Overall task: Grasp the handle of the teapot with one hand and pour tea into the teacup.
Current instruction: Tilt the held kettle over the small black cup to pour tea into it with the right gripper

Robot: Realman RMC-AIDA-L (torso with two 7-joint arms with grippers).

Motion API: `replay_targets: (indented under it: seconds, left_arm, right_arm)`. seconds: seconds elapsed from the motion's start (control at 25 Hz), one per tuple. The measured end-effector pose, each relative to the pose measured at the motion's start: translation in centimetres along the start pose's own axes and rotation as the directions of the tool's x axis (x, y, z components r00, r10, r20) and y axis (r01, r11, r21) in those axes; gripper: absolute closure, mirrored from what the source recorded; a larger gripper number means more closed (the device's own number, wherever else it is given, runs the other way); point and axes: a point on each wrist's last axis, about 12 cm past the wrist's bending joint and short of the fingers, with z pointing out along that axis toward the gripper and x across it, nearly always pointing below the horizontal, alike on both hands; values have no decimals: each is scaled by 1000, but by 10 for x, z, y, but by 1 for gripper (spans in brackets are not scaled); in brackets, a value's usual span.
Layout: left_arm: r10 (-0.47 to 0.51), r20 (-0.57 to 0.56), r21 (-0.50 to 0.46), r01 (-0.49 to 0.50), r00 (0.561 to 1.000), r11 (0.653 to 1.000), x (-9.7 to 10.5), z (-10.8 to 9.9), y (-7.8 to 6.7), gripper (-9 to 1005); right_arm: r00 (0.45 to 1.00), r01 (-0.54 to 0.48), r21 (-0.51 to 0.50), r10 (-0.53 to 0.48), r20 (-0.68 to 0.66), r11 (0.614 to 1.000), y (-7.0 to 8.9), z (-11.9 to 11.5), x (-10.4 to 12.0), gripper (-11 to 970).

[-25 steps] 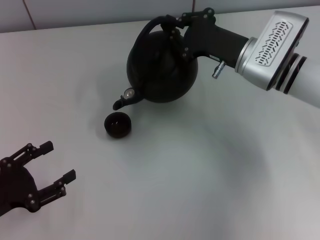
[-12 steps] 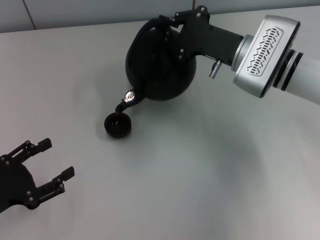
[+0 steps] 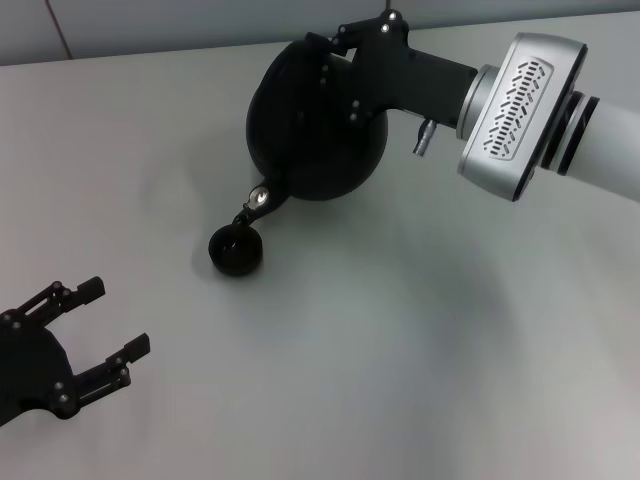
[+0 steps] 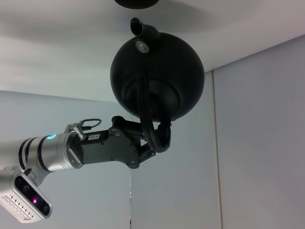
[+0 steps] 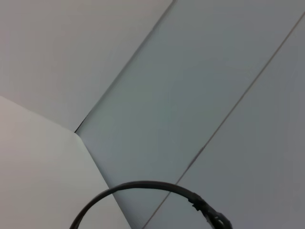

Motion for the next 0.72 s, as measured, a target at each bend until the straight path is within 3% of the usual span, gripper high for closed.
replay_targets:
  seconds: [0.72]
  left_arm:
    - [-2,-2,-2,2,1000,1000,1,-1,-1,188]
  right_arm:
    - [998,66,-29,-65,7,997,-1,2,-2,882]
